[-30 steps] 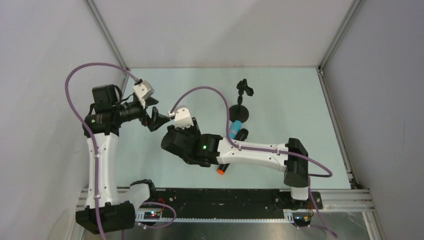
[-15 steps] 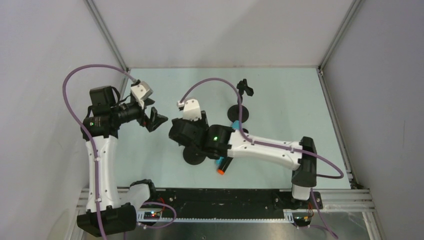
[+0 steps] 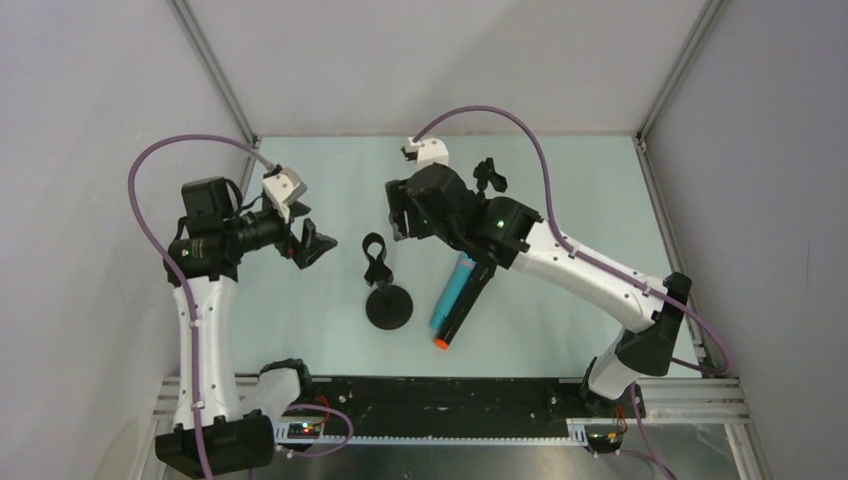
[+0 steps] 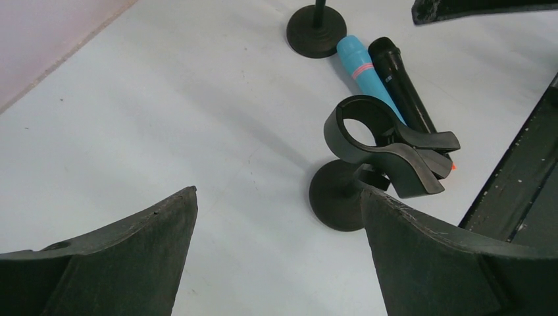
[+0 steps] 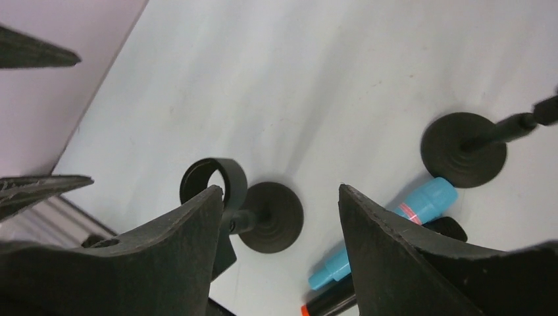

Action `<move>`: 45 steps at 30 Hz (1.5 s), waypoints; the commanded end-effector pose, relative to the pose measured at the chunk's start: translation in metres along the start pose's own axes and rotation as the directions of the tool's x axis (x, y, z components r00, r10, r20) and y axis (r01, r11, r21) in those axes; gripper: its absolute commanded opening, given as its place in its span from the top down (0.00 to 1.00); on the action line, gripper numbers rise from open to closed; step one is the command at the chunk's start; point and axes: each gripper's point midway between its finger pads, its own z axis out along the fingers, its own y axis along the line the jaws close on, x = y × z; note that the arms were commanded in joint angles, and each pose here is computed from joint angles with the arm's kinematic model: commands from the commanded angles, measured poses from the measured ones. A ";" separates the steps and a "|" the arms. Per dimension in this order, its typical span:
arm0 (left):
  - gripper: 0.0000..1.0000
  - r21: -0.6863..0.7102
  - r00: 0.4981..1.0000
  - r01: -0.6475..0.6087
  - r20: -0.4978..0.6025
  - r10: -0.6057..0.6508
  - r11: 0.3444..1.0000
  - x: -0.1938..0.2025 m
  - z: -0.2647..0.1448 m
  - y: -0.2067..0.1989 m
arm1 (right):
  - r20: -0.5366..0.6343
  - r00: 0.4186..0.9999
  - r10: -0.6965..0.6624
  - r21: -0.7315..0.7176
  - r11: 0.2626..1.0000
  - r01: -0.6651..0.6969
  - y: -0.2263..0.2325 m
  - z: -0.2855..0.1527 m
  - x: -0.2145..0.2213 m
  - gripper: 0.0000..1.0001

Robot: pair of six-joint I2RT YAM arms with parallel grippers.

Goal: Attach the microphones to the stand

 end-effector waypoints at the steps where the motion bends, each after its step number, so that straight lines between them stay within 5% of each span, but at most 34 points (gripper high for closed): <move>1: 0.02 0.028 0.999 0.029 0.027 -0.030 0.999 0.000 -0.001 -0.012 | -0.073 0.988 -0.137 -0.183 0.975 0.122 0.024 0.000 0.012 0.33; 11: 0.02 0.091 0.999 -0.007 0.045 0.003 0.996 0.002 -0.001 -0.044 | -0.135 0.970 -0.200 -0.289 0.945 0.155 0.051 0.006 0.028 0.37; 23: 0.02 0.123 0.998 0.008 0.058 -0.015 0.992 0.001 -0.001 -0.054 | -0.250 0.938 -0.239 -0.190 0.962 0.195 0.039 0.052 0.065 0.61; 29: 0.02 0.208 0.992 0.090 0.072 -0.107 0.974 0.008 0.001 -0.074 | -0.218 0.968 -0.121 -0.065 0.992 0.109 0.022 0.057 0.053 1.00; 38: 0.02 0.234 0.994 -0.008 0.107 -0.018 0.972 0.004 0.000 -0.083 | 0.008 0.981 0.192 0.221 0.957 -0.189 0.002 0.026 0.026 1.00; 45: 0.02 0.249 0.984 -0.138 0.144 0.104 0.958 0.023 0.003 -0.092 | -0.011 0.946 0.323 0.340 0.891 -0.300 0.015 0.019 0.039 1.00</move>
